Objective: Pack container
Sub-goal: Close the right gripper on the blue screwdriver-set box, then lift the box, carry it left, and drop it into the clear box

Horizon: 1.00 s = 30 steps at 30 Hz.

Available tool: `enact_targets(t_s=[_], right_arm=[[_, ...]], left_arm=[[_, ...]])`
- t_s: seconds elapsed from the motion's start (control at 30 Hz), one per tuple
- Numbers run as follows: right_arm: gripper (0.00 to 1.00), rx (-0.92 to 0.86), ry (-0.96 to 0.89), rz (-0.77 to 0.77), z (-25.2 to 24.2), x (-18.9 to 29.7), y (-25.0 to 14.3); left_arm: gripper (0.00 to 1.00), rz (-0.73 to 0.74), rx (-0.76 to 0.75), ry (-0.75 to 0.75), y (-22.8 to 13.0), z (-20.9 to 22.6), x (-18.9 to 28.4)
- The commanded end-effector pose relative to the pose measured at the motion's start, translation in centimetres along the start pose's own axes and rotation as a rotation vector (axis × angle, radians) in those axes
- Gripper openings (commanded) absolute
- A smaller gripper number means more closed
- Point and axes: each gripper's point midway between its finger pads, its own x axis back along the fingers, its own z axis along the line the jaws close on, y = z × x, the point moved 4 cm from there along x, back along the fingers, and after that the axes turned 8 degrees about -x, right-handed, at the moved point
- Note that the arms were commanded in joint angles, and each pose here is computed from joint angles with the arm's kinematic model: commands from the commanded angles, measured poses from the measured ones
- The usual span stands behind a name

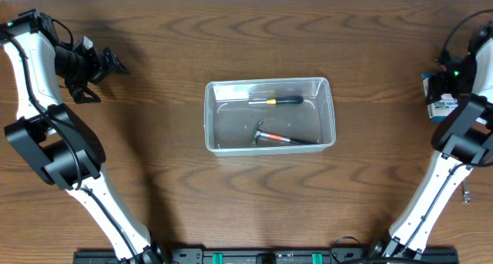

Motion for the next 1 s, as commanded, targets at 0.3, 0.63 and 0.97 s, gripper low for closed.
enact_targets(t_s=[0.3, 0.63, 0.97], right_arm=[[0.72, 0.211, 0.026, -0.312, 9.0, 15.3, -0.1], [0.75, 0.685, 0.113, -0.572, 22.4, 27.2, -6.6], [0.81, 1.172, 0.135, -0.518, 35.2, 26.8, -12.4]], left_arm=[[0.98, -0.041, -0.014, 0.008, 0.2, -0.4, 1.5], [0.98, -0.041, -0.014, 0.008, 0.2, -0.4, 1.5], [0.98, -0.041, -0.014, 0.008, 0.2, -0.4, 1.5]])
